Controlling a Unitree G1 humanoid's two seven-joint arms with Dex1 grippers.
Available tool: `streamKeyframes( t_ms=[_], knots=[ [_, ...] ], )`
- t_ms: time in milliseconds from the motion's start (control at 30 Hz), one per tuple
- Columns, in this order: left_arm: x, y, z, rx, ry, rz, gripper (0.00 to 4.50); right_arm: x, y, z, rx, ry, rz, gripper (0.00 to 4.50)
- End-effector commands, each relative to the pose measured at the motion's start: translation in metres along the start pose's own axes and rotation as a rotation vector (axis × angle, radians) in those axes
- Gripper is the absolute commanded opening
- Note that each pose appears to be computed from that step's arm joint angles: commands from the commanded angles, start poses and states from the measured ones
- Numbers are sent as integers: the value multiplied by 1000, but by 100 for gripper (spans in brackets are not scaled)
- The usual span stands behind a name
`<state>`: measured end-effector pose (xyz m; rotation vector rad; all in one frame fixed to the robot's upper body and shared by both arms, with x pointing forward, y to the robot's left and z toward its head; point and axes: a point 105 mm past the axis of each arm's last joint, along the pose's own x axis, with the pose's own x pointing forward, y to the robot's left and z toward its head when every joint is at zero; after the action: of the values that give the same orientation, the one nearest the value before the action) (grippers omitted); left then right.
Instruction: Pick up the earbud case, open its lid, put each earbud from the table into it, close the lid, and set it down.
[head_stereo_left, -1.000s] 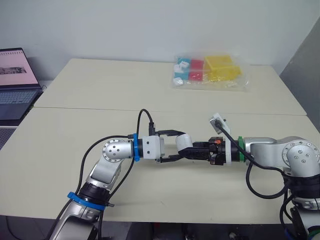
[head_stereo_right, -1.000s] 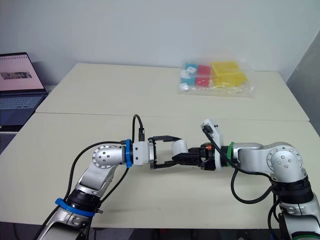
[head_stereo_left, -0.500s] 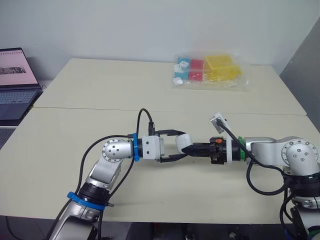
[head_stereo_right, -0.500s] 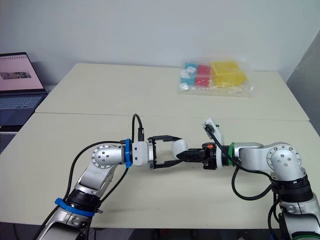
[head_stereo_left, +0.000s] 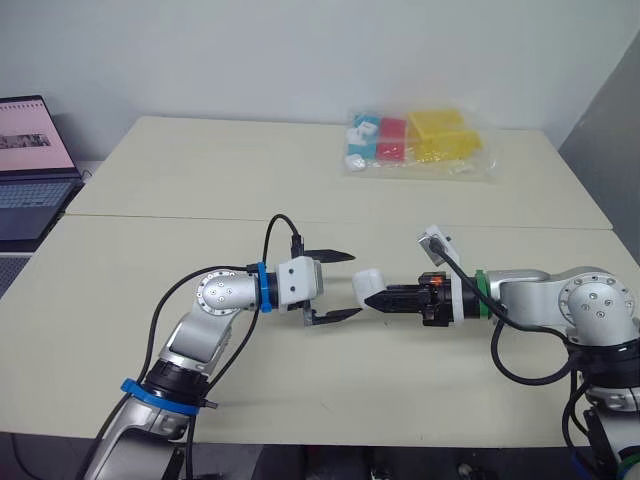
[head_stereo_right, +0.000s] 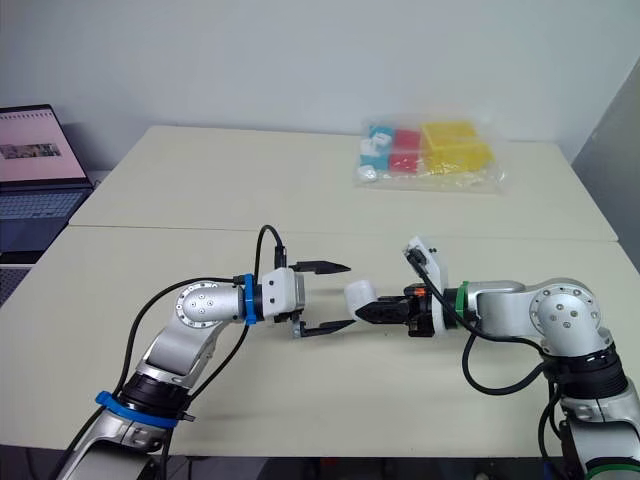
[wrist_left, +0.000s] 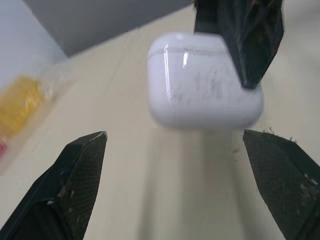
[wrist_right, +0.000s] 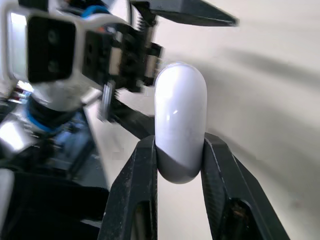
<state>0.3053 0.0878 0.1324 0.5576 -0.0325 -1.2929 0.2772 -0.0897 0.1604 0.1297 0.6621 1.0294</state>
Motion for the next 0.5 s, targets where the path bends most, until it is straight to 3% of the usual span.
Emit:
streamKeyframes(
  t_ms=[33, 167, 333, 500],
  knots=[
    [-8, 3, 10, -86, 53, -36, 450, -14, -1, 15, -299, 40, -98, 77],
    [-2, -1, 22, -157, 67, -73, 450, -24, -6, 12, -594, 169, -156, 77],
    [17, -1, 37, -95, 76, -57, 450, -26, -11, 9, -845, 280, -165, 77],
    [31, -7, 48, -74, 76, -91, 450, -22, -8, 15, -926, 295, -140, 77]
  ],
)
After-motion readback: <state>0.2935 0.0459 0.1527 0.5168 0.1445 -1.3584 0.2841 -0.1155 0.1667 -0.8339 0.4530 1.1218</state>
